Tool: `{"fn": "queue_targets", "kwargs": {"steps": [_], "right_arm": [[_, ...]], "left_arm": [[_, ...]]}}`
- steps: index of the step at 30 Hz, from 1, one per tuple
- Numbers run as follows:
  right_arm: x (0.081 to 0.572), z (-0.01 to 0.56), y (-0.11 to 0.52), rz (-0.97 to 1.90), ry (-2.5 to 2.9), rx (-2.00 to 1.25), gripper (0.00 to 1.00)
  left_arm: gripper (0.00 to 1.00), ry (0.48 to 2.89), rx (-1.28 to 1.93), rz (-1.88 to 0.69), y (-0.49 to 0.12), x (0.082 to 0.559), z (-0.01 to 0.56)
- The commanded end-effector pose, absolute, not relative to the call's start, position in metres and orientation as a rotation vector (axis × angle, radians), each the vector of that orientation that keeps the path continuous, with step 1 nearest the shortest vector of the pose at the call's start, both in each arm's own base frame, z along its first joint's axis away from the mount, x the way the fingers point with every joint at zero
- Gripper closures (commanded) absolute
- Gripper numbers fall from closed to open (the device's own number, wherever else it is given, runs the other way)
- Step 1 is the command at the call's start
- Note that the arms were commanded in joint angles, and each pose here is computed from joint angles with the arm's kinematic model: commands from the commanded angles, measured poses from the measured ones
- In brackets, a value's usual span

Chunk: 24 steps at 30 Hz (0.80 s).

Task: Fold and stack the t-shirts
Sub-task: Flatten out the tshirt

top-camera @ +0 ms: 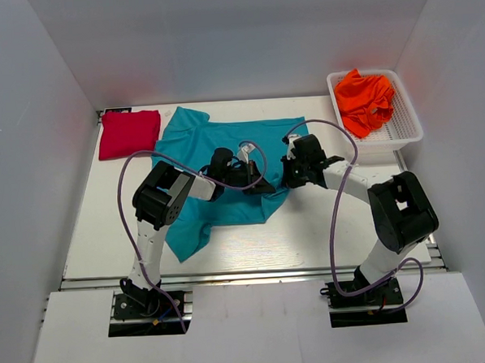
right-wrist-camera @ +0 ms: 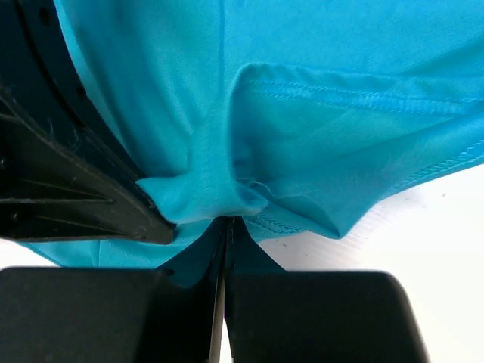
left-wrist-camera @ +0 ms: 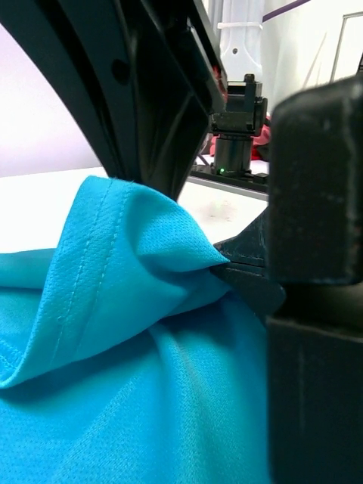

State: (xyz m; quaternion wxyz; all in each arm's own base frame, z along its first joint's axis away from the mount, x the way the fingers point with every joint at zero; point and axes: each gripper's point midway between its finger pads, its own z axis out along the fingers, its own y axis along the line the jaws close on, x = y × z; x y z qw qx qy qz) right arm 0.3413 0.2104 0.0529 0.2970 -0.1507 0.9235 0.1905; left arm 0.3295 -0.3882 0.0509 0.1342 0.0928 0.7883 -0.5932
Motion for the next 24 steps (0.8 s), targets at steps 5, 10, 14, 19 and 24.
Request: {"fn": "queue_targets", "kwargs": {"steps": [5,10,14,19,24], "right_arm": [[0.376,0.089,0.19,0.29,2.322,-0.445,1.0],[0.382,0.109,0.173,0.153,2.259,-0.52,1.0],[0.38,0.11,0.17,0.126,2.241,-0.575,1.0],[0.385,0.114,0.169,0.097,2.187,-0.614,1.0],[0.398,0.14,0.179,0.083,1.997,-0.764,1.0]], "left_arm": [[1.0,2.179,0.391,-1.785,-0.389,0.322,0.081],[1.0,2.159,0.466,-1.783,-0.393,0.319,0.084],[1.0,2.132,0.537,-1.804,-0.398,0.315,0.089],[1.0,2.124,0.589,-1.795,-0.397,0.312,0.085],[1.0,2.134,0.625,-1.792,-0.4,0.309,0.082]]}}
